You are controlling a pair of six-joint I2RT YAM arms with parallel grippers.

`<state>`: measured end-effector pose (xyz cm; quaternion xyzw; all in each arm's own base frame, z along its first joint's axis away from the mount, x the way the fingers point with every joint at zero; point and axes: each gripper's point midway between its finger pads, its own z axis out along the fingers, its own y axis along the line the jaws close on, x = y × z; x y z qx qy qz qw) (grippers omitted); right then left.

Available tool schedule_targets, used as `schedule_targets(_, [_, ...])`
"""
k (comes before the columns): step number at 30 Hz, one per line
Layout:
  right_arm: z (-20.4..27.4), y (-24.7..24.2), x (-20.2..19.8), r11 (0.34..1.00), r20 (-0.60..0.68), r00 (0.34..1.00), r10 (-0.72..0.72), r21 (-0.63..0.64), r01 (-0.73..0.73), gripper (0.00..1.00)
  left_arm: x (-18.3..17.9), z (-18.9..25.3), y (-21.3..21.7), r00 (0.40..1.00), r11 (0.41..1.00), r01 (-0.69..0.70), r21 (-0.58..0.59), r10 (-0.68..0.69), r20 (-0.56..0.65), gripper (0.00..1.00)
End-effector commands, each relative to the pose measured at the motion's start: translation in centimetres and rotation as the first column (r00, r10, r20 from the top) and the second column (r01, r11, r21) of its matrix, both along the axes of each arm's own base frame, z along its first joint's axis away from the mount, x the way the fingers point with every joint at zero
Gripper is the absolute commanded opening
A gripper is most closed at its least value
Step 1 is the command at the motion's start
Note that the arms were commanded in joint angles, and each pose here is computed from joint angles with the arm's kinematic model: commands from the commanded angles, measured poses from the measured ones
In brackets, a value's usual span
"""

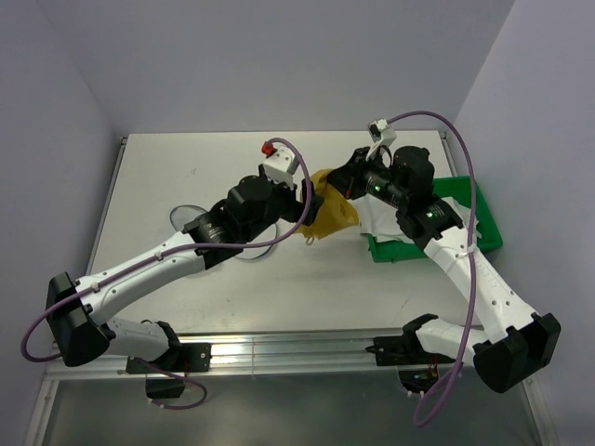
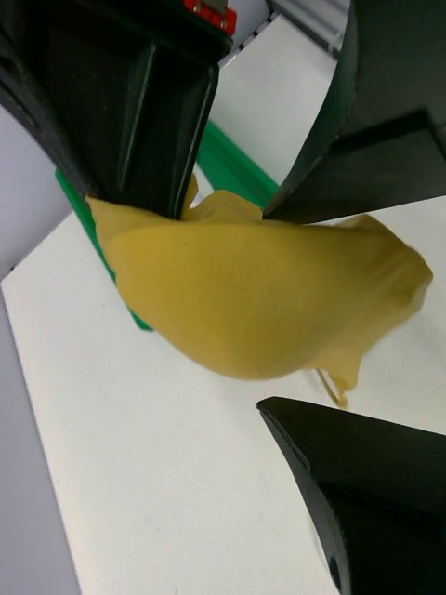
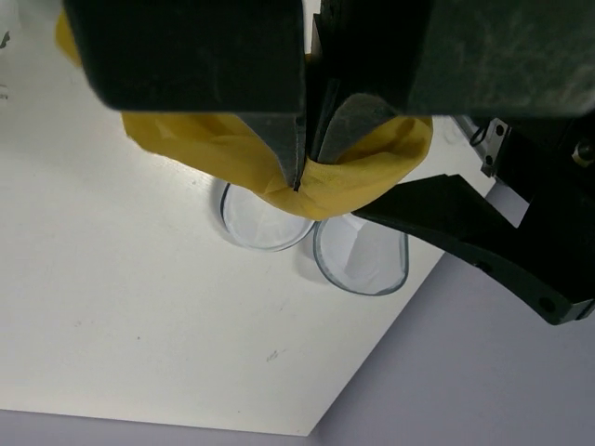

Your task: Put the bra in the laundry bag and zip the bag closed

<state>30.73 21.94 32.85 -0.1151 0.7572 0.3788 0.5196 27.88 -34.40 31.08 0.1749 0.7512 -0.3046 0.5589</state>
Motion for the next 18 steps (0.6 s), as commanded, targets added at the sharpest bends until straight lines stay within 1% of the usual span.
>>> schedule_targets(1, [2.6, -0.2, 0.1, 0.999, 0.059, 0.998, -0.023, 0.024, 0.021, 0.0, 1.6, 3.7, 1.4, 0.989, 0.993, -0.114, -0.024, 0.116, 0.091, 0.79])
schedule_targets(2, [2.6, -0.2, 0.0, 0.999, 0.059, 0.998, -0.026, 0.024, 0.024, 0.0, 1.6, 3.6, 1.5, 0.989, 0.993, -0.115, -0.018, 0.116, 0.095, 0.77])
schedule_targets(5, [2.7, -0.4, 0.0, 0.999, 0.062, 0.998, -0.031, 0.023, 0.03, 0.0, 1.8, 3.3, 1.7, 0.987, 0.992, -0.129, -0.005, 0.129, 0.099, 0.58])
schedule_targets(6, [2.6, -0.4, -0.1, 0.999, 0.06, 0.998, -0.03, 0.021, 0.028, 0.0, 1.8, 3.3, 1.7, 0.986, 0.991, -0.134, -0.003, 0.133, 0.101, 0.37])
schedule_targets(7, [2.5, -0.5, -0.1, 0.999, 0.056, 0.998, -0.035, 0.016, 0.034, 0.0, 2.0, 3.1, 1.9, 0.984, 0.989, -0.148, 0.004, 0.147, 0.102, 0.26])
schedule_targets(8, [2.5, -0.6, -0.2, 0.999, 0.056, 0.998, -0.041, 0.012, 0.04, 0.0, 2.1, 2.9, 2.0, 0.983, 0.988, -0.151, 0.008, 0.149, 0.104, 0.06])
schedule_targets(9, [2.5, -0.8, -0.2, 0.999, 0.06, 0.997, -0.045, 0.005, 0.045, 0.0, 2.1, 3.0, 2.0, 0.982, 0.988, -0.155, 0.005, 0.154, 0.109, 0.0])
schedule_targets(11, [2.6, -1.1, -0.7, 0.999, 0.062, 0.997, -0.048, 0.001, 0.048, 0.0, 2.2, 2.9, 2.0, 0.982, 0.989, -0.149, 0.015, 0.146, 0.119, 0.0])
schedule_targets(12, [2.7, -1.2, -1.1, 0.999, 0.071, 0.997, -0.042, -0.002, 0.042, 0.05, 2.0, 2.9, 1.9, 0.983, 0.99, -0.136, 0.017, 0.133, 0.124, 0.0])
schedule_targets(13, [2.9, -1.3, -1.8, 1.0, 0.084, 0.996, -0.025, -0.005, 0.026, 0.26, 1.9, 3.5, 1.7, 0.983, 0.993, -0.119, 0.004, 0.117, 0.139, 0.0])
schedule_targets(14, [3.2, -1.1, -2.6, 1.0, 0.101, 0.995, 0.013, -0.008, -0.012, 0.39, 1.3, 3.0, 1.2, 0.987, 0.998, -0.061, 0.026, 0.057, 0.147, 0.0])
schedule_targets(15, [3.9, -1.3, -3.5, 0.999, 0.147, 0.988, 0.034, -0.02, -0.032, 0.51, 1.1, 4.0, 1.2, 0.984, 0.999, -0.034, 0.001, 0.034, 0.174, 0.0])
schedule_targets(16, [3.8, -1.6, -3.8, 0.999, 0.163, 0.986, 0.037, -0.027, -0.033, 0.74, 0.9, 4.5, 1.1, 0.982, 1.0, -0.008, -0.017, 0.011, 0.188, 0.0])
schedule_targets(17, [4.2, -1.8, -4.2, 0.999, 0.188, 0.981, 0.043, -0.029, -0.039, 0.84, 0.7, 4.6, 1.1, 0.982, 0.999, 0.023, -0.023, -0.018, 0.189, 0.0])
schedule_targets(18, [5.2, -2.1, -5.1, 0.998, 0.239, 0.969, 0.06, -0.03, -0.055, 0.9, 0.0, 5.2, 1.0, 0.977, 0.994, 0.105, -0.04, -0.095, 0.193, 0.0])
